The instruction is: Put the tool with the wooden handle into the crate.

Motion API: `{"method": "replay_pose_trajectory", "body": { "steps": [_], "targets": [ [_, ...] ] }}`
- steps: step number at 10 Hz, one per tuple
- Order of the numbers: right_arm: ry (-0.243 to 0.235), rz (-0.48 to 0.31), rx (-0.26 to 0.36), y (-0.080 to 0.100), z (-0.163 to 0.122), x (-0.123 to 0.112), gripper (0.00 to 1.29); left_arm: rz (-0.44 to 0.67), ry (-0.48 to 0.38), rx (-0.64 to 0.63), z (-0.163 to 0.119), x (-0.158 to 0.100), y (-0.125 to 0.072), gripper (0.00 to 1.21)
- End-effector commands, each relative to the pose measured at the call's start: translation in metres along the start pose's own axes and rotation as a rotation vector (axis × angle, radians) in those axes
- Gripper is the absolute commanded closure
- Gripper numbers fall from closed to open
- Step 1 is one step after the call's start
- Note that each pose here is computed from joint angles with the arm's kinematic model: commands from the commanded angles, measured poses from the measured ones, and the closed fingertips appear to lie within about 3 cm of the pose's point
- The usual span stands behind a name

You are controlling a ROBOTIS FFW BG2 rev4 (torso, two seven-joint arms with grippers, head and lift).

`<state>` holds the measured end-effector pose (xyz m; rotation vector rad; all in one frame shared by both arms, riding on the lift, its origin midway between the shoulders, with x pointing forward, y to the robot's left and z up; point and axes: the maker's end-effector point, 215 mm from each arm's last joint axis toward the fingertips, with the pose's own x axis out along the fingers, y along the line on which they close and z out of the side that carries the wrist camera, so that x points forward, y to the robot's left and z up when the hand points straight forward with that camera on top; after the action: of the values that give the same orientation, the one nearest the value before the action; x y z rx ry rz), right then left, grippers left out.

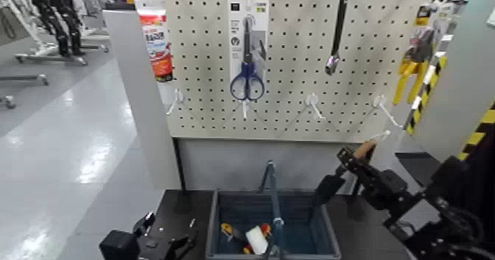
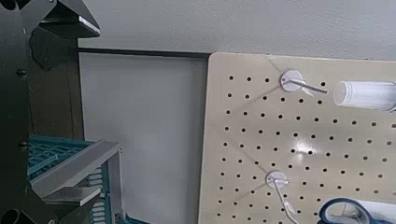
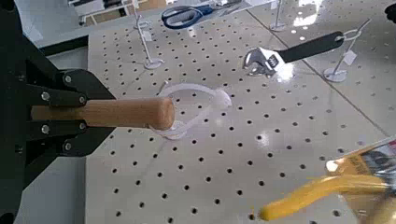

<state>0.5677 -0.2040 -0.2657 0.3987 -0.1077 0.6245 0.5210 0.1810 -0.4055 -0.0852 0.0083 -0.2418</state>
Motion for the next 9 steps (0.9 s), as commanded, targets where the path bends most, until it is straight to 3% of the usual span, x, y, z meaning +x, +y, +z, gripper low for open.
{"method": "replay_pose_trajectory", "body": {
  "steps": [1, 6, 9],
  "targets": [
    [0.021, 0.02, 0.109, 0.015, -0.04, 0.011, 1.07, 0.001, -0.004, 0.0, 0.001, 0.0, 0.0, 0.11],
    [0.1, 0.002, 0.226, 0.021, -0.09, 0.015, 1.07, 0.002, -0.007, -0.004, 0.002, 0.0, 0.001, 0.11],
    [0.152, -0.006, 0.259, 0.025, -0.107, 0.016, 1.02, 0.002, -0.008, -0.005, 0.002, 0.0, 0.001, 0.11]
  ]
}}
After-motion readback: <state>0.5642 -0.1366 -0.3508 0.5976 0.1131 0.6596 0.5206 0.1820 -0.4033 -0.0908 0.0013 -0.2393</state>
